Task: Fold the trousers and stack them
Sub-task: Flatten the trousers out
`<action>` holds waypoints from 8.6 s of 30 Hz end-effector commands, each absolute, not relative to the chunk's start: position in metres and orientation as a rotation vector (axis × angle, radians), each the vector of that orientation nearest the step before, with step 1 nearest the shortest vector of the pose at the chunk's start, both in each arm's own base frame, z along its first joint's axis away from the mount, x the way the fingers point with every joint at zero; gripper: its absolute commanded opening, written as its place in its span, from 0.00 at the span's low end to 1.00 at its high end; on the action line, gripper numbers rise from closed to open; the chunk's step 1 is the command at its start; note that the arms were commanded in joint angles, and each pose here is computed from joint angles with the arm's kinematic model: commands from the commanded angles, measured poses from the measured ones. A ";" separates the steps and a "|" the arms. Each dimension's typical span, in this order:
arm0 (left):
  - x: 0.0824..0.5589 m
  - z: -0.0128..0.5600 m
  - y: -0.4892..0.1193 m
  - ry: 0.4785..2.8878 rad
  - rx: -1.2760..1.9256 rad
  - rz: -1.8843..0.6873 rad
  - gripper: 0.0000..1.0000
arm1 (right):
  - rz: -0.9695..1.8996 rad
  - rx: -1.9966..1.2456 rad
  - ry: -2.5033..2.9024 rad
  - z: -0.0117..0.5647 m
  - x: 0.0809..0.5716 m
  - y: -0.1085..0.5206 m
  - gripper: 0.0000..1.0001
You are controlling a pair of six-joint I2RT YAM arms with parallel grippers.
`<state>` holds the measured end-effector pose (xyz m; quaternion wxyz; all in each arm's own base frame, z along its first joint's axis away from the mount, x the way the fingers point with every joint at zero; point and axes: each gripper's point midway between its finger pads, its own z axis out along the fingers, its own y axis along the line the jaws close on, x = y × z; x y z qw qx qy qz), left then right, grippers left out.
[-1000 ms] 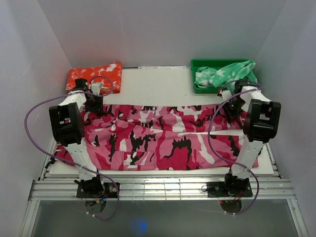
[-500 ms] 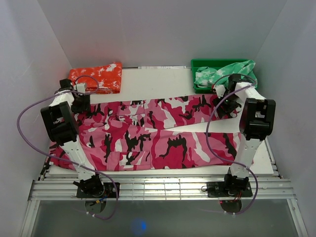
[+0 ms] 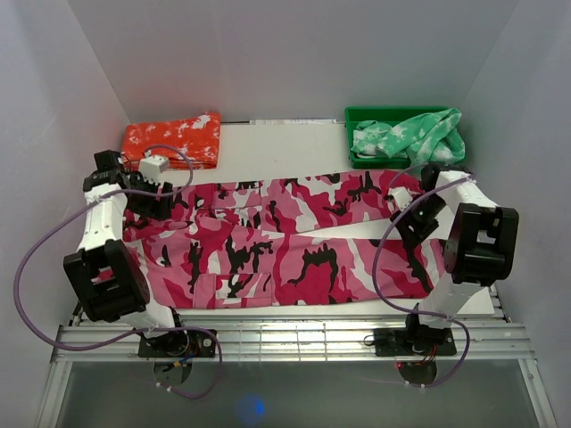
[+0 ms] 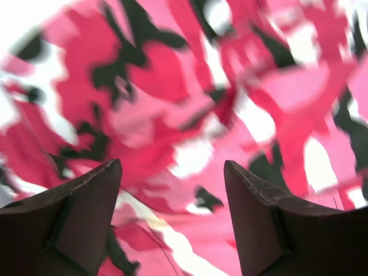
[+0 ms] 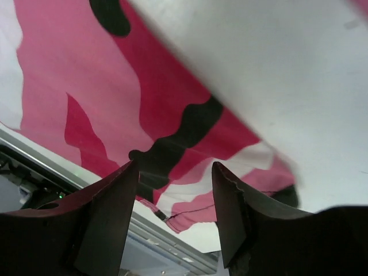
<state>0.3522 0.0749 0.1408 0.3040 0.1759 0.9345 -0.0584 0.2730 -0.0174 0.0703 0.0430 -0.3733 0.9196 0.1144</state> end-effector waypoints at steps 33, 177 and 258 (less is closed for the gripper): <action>0.397 0.112 0.044 2.540 0.487 -0.412 0.69 | 0.062 -1.146 2.597 0.045 0.480 0.019 0.49; 0.307 0.022 -0.039 2.813 0.742 -0.484 0.66 | 0.267 -0.763 2.767 0.048 0.388 0.116 0.17; 0.449 0.168 0.089 2.531 0.567 -0.248 0.78 | 0.088 -1.931 2.170 0.008 0.422 -0.160 0.08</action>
